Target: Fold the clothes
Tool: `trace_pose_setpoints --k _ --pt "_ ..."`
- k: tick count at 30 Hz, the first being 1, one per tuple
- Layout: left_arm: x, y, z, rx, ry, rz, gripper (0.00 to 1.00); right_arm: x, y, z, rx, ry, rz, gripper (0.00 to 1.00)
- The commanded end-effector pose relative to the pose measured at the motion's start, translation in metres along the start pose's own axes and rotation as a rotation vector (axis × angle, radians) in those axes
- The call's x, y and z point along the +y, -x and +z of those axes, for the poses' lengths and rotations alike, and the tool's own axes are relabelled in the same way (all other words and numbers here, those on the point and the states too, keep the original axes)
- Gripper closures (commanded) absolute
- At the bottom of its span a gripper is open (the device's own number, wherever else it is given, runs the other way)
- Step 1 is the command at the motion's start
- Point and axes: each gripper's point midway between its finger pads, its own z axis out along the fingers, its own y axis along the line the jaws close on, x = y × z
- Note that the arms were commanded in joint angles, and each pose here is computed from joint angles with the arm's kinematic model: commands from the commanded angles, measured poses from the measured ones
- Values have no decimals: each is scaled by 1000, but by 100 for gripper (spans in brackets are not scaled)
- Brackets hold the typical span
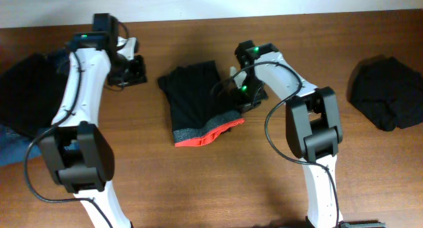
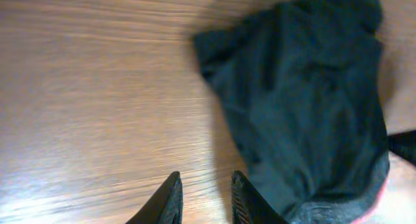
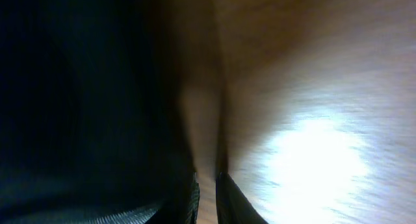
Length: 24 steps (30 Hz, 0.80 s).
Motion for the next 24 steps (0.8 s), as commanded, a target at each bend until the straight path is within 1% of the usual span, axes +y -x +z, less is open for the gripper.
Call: trace_pose_setpoints --k 1,8,14,17,21,24 --pt "22 -3 -1 17 0 -53 75 34 -11 16 51 71 -39 84" --pt "42 -6 -6 23 8 -101 75 93 -7 26 35 155 -59 85" --pt "42 -13 -7 55 9 -111 75 124 4 33 -18 168 -56 84" --pt "42 -18 -7 74 9 -117 75 142 16 32 -64 229 -53 84" --pt "41 -29 -8 119 10 -129 75 171 36 23 -141 363 -49 83" --pt "41 -32 -9 128 11 -132 75 186 41 17 -160 435 -66 83"
